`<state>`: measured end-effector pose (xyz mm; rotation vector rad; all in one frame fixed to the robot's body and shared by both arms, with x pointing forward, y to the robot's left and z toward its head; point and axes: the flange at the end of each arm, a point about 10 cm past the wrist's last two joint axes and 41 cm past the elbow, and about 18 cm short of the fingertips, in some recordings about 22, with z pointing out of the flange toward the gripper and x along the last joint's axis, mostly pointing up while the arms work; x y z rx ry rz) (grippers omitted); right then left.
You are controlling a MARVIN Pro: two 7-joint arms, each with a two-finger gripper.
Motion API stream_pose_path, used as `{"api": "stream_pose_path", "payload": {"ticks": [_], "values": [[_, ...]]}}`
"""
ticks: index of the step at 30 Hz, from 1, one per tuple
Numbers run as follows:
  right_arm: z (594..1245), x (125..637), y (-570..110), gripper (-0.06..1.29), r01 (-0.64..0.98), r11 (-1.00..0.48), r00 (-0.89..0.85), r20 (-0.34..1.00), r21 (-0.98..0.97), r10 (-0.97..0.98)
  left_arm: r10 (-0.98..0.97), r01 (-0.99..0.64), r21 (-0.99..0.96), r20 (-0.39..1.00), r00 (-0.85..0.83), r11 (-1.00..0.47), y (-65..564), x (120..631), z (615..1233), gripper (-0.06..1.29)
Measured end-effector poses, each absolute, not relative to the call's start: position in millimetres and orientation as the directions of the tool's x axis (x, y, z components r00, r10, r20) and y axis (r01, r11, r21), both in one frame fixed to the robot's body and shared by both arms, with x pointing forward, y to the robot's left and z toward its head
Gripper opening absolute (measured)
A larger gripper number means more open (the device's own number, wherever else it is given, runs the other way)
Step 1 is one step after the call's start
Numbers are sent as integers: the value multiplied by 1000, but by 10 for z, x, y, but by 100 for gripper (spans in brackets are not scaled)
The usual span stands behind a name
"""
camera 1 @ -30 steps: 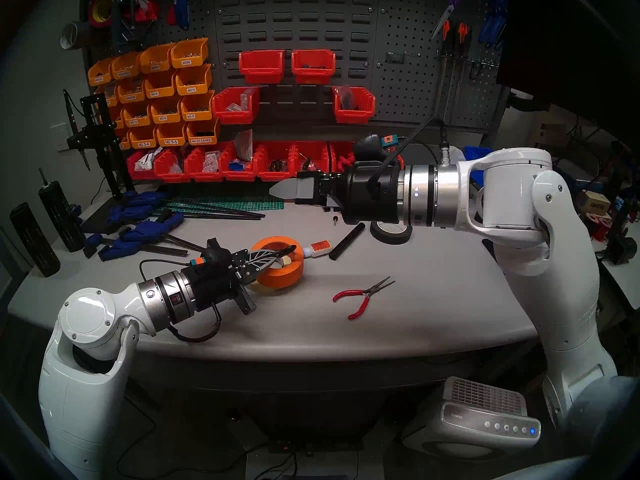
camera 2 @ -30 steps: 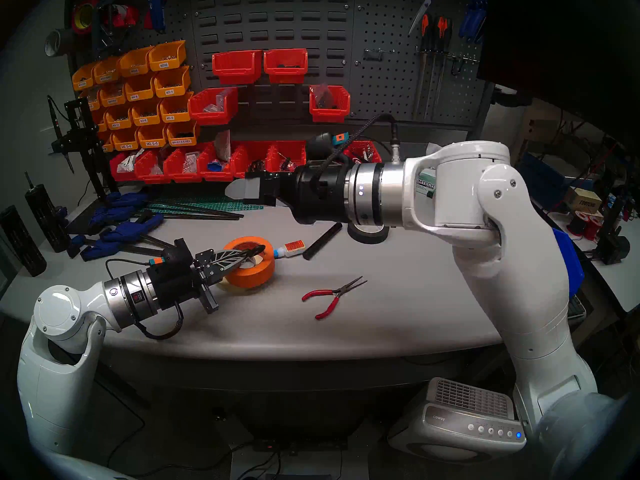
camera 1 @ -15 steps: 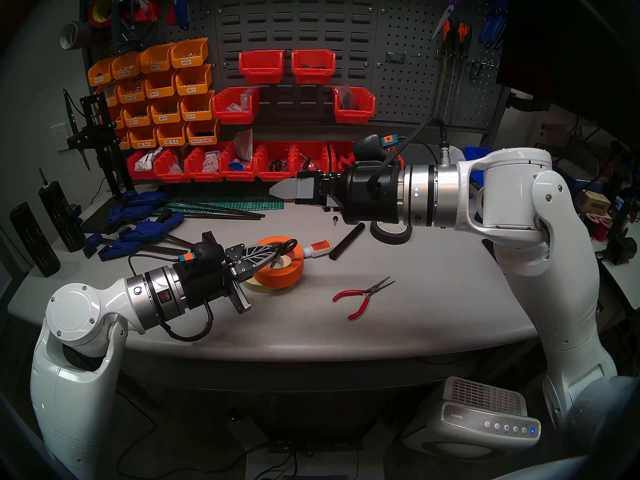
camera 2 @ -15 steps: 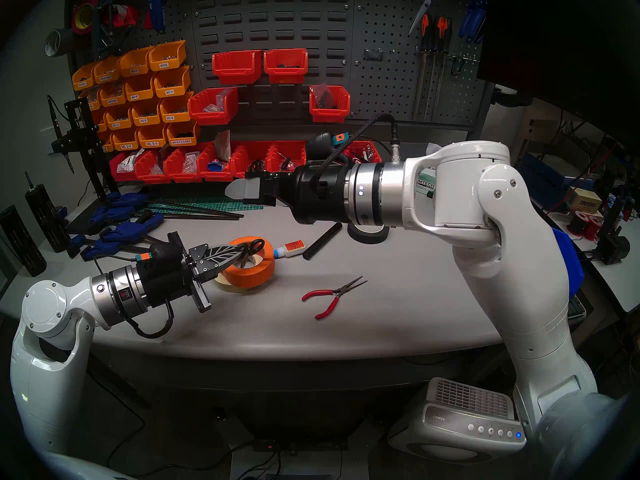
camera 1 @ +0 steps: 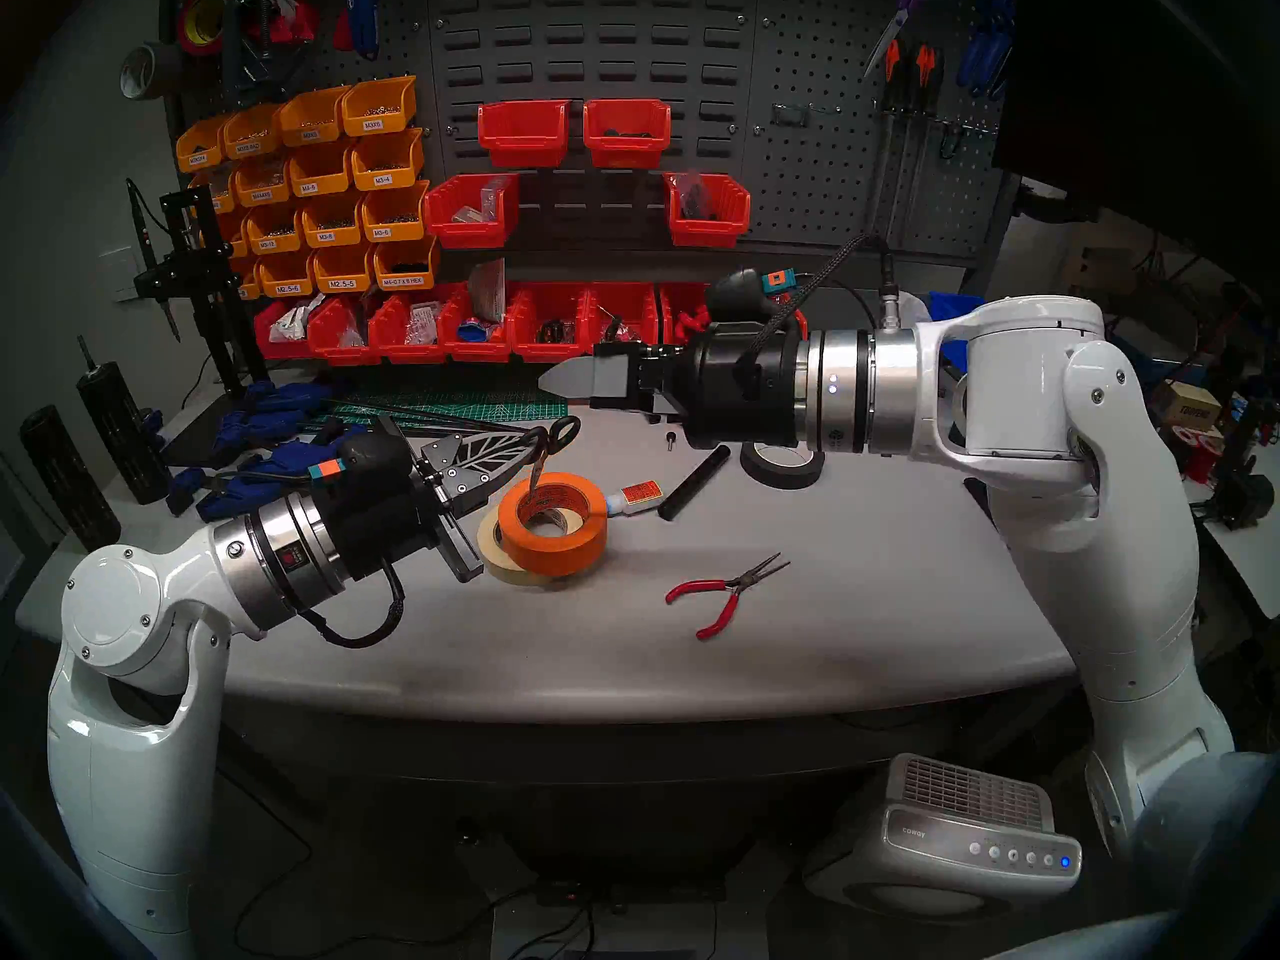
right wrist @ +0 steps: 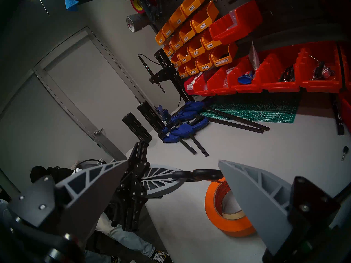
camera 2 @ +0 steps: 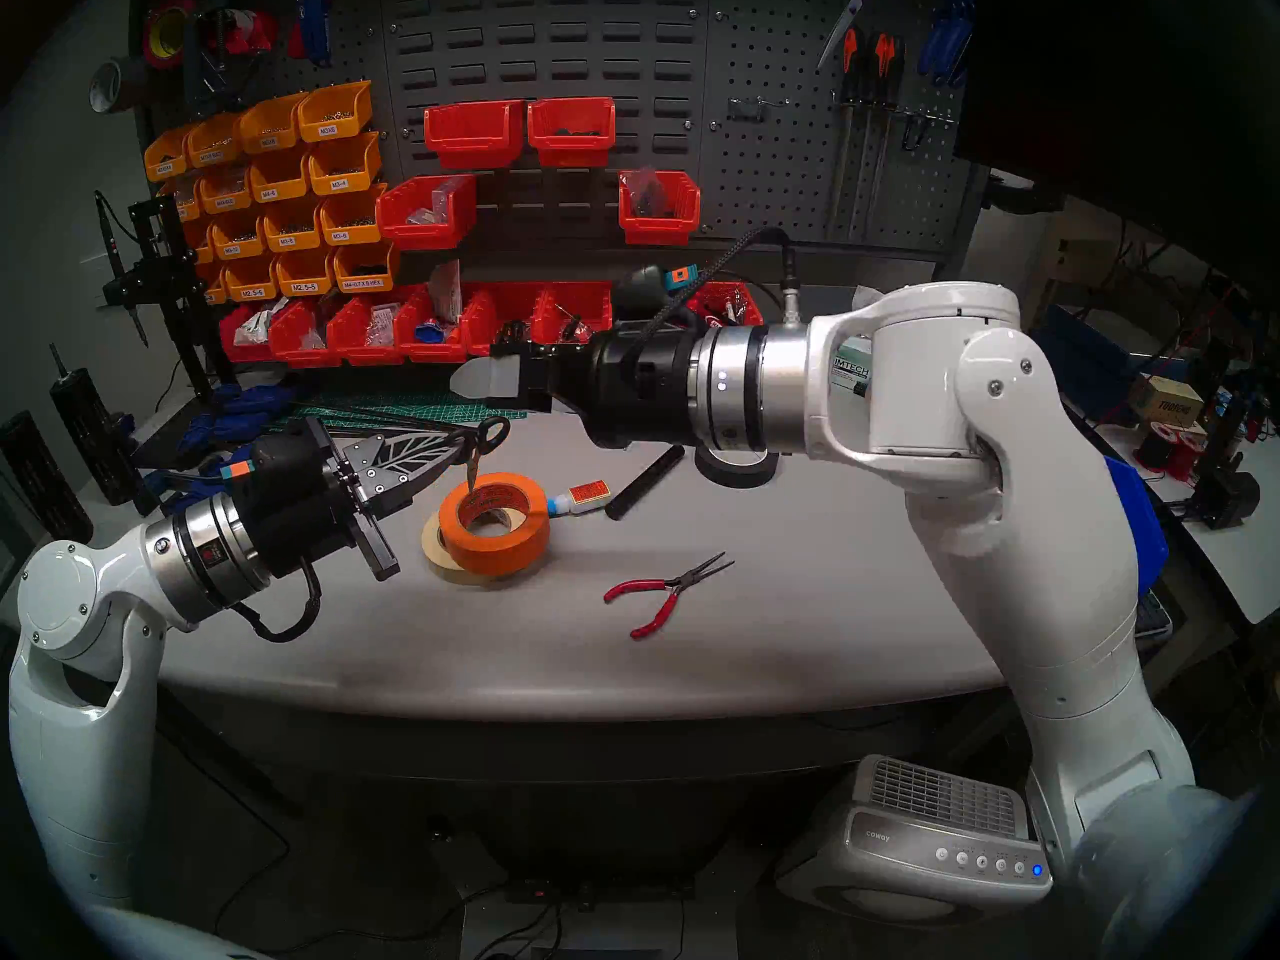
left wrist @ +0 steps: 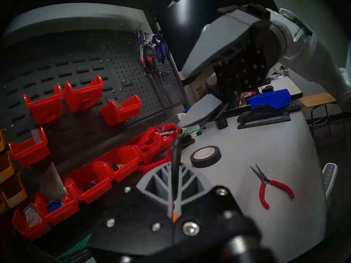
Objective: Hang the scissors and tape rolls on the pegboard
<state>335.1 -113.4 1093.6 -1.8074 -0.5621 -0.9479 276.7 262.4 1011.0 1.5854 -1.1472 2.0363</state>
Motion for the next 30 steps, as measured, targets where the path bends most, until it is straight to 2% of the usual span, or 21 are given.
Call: {"api": "stream_pose_path", "payload": {"ticks": [15, 30], "values": [[10936, 3351, -1134, 124, 727, -412, 588, 808, -549, -38, -125, -658, -402, 896, -427, -637, 2637, 2629, 10831, -2], [10936, 3351, -1134, 124, 727, -412, 588, 808, -549, -38, -99, -707, -349, 924, -371, -615, 2682, 2552, 11103, -2]]}}
